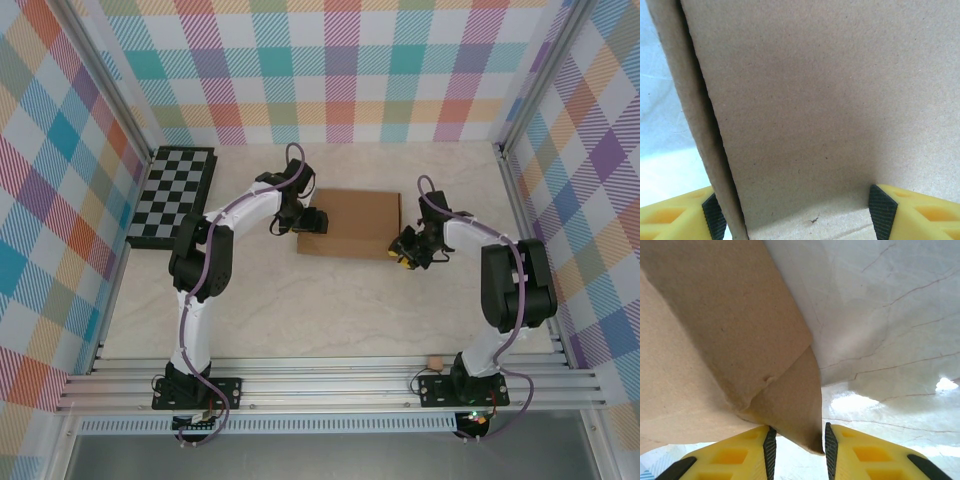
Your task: Fold the paper box
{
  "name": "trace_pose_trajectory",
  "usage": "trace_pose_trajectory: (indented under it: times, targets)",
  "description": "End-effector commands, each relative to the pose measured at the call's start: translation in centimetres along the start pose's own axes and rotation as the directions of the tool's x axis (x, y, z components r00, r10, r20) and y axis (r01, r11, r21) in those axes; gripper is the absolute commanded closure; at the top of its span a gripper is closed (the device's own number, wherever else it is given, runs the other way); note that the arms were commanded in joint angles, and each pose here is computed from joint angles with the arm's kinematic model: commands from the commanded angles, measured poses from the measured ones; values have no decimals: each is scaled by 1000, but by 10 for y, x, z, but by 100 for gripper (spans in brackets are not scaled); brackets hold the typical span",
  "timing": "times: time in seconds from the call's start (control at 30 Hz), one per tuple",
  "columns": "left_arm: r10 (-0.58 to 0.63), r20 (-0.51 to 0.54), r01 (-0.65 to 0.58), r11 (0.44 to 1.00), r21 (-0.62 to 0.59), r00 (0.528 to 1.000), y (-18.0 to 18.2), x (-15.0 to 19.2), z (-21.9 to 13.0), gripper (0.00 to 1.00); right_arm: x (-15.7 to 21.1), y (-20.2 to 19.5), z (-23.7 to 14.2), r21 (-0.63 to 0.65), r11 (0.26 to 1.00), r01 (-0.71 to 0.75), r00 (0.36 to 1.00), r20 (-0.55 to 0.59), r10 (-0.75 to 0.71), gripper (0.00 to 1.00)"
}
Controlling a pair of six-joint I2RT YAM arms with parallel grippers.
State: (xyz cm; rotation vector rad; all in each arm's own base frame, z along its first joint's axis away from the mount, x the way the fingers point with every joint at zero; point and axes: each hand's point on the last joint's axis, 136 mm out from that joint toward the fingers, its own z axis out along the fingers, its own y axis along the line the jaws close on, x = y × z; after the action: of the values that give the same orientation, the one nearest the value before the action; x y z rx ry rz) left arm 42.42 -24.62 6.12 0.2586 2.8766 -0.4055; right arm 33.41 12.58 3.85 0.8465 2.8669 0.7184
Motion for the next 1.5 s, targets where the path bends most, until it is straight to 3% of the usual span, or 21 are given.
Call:
trace_pose_trajectory:
  times: [0.0, 0.37, 0.67, 0.87, 1.17, 1.47]
  targets:
    - [-32, -120, 23, 997, -76, 992, 28, 26, 28, 25, 21, -58, -3, 240, 970, -24, 999, -32, 33, 67]
    - [-32, -116, 23, 997, -77, 993, 27, 25, 26, 25, 18, -44, 0, 169, 986, 4, 999, -37, 2, 67]
    - [-26, -119, 16, 996, -87, 993, 29, 26, 24, 25, 15, -34, -45, 185, 978, 99, 993, 37, -108, 67]
    - [-22, -119, 12, 996, -88, 993, 29, 26, 24, 25, 9, 25, -67, -37, 943, 331, 940, 99, -326, 68]
    - [-20, -123, 9, 996, -94, 992, 30, 27, 22, 25, -19, 39, -42, -55, 903, 426, 896, 167, -412, 62]
    - [-20, -125, 8, 996, -92, 992, 30, 27, 22, 25, -17, 25, -13, -65, 937, 342, 936, 117, -333, 62]
